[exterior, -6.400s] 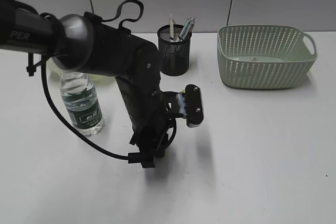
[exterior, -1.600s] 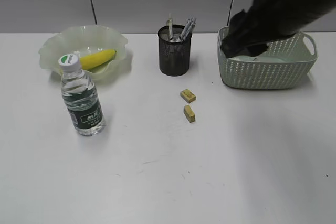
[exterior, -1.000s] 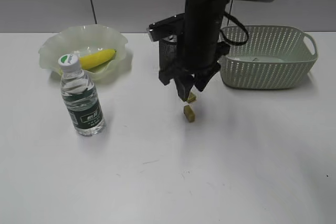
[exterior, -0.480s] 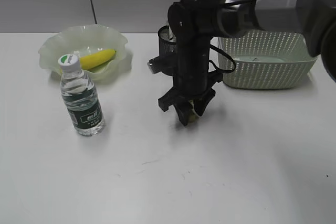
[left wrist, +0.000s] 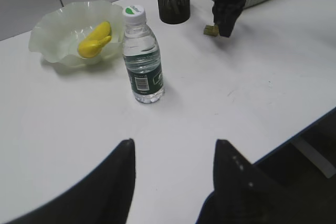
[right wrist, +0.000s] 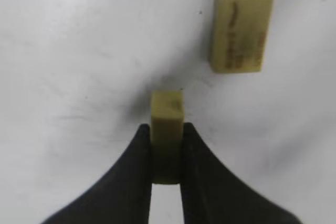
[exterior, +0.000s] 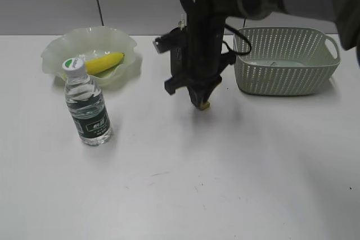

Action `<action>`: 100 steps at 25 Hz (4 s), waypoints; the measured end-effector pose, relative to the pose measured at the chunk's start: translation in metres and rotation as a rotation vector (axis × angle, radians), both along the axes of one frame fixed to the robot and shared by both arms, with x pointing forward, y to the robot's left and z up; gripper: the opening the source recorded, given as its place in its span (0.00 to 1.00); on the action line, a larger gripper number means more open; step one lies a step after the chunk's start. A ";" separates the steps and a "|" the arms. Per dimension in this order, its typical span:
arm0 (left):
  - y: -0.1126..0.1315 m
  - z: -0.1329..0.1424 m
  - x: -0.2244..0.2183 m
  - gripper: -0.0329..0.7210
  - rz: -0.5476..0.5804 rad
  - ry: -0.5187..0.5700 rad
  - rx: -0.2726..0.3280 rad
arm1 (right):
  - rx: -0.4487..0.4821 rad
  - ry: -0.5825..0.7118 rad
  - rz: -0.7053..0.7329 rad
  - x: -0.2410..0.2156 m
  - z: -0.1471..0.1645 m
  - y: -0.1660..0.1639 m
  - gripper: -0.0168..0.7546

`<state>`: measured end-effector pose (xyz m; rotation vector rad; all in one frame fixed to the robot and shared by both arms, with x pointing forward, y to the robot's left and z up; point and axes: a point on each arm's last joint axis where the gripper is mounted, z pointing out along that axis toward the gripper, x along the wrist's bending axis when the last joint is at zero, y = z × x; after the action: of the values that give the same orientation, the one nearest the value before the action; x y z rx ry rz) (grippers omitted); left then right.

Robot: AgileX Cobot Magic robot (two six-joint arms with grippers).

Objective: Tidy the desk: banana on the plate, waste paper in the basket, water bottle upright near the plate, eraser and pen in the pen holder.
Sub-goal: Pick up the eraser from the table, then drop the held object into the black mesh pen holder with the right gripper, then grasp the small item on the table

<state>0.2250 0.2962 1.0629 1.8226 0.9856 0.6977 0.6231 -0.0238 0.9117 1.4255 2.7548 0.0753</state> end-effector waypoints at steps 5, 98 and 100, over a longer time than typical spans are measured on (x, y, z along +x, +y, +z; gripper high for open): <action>0.000 0.000 0.000 0.52 0.000 0.000 0.000 | 0.150 -0.256 0.008 0.015 0.086 0.008 0.18; -0.042 0.046 0.076 0.53 -0.043 0.137 -0.107 | 0.594 -0.870 -0.025 -0.394 0.146 -0.274 0.67; -0.057 0.055 0.102 0.53 -0.068 0.168 -0.119 | 0.603 -0.883 -0.029 -0.394 0.146 -0.274 0.67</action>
<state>0.3268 0.2396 1.1176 1.8222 1.0462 0.4404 0.2290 -0.2978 1.0574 1.0925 2.0119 1.2717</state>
